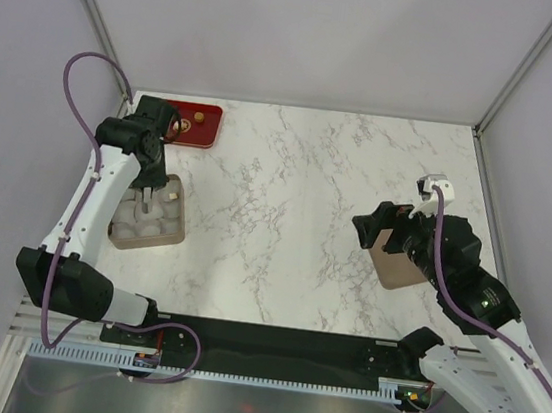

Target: Pack the chocolate

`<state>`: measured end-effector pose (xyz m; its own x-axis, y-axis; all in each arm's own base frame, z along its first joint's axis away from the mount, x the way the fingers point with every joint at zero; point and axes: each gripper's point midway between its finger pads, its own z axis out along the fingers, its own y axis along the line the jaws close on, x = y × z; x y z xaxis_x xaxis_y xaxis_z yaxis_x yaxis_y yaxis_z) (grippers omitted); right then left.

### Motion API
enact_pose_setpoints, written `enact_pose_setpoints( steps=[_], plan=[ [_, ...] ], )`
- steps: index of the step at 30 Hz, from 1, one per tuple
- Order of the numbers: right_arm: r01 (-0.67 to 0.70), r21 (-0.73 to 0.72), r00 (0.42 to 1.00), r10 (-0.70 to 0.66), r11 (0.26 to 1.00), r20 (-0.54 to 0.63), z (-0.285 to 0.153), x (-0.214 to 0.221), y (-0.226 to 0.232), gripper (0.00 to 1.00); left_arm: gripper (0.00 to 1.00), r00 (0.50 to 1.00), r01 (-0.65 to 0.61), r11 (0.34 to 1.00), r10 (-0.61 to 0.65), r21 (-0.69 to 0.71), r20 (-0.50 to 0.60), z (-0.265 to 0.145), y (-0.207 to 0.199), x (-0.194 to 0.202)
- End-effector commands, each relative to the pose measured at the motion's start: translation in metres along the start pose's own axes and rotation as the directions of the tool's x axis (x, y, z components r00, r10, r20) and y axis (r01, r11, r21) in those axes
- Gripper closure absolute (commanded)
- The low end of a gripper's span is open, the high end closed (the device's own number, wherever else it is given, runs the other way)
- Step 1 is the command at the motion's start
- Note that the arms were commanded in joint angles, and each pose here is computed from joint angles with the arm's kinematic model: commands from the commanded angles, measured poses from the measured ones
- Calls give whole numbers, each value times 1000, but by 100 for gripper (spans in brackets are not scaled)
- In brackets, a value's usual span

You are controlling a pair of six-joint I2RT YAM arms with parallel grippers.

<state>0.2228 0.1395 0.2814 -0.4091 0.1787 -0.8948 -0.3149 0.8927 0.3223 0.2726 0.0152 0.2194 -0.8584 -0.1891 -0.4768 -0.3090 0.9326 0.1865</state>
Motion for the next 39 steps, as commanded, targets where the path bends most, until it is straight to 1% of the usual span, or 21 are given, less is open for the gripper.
enact_pose_setpoints(
  steps=[1, 12, 17, 21, 25, 28, 33, 38, 39],
  plan=[
    [-1, -51, 999, 4, 999, 52, -12, -21, 12, 2, 64, 999, 48, 997, -49, -65, -1, 6, 13, 9],
    [9, -23, 998, -7, 1000, 69, -21, -24, 6, 2, 63, 998, 64, 997, -65, -49, -22, 32, 1, 13],
    [29, 31, 996, -31, 999, 83, -24, -28, -4, 2, 63, 997, 50, 997, -54, -63, -55, 43, -1, 17],
    [41, 35, 995, -44, 999, 84, -29, -31, -5, 2, 63, 996, 37, 997, -43, -73, -83, 49, -1, 25],
    [27, 58, 993, -34, 998, 111, -36, -35, -10, 2, 63, 994, 28, 996, -36, -80, -102, 54, -1, 29],
    [39, 62, 993, -46, 997, 109, -36, -34, -11, 2, 63, 992, 20, 996, -30, -86, -120, 58, -3, 31],
    [31, 66, 994, -38, 997, 104, -36, -34, -12, 2, 63, 992, 20, 996, -30, -86, -118, 59, -4, 27],
    [31, 74, 994, -39, 997, 103, -36, -35, -13, 2, 63, 989, 7, 995, -21, -95, -145, 64, -4, 34],
    [28, 81, 993, -37, 996, 111, -37, -36, -14, 2, 57, 997, 34, 991, -43, -131, -64, 70, -1, 16]
  ],
)
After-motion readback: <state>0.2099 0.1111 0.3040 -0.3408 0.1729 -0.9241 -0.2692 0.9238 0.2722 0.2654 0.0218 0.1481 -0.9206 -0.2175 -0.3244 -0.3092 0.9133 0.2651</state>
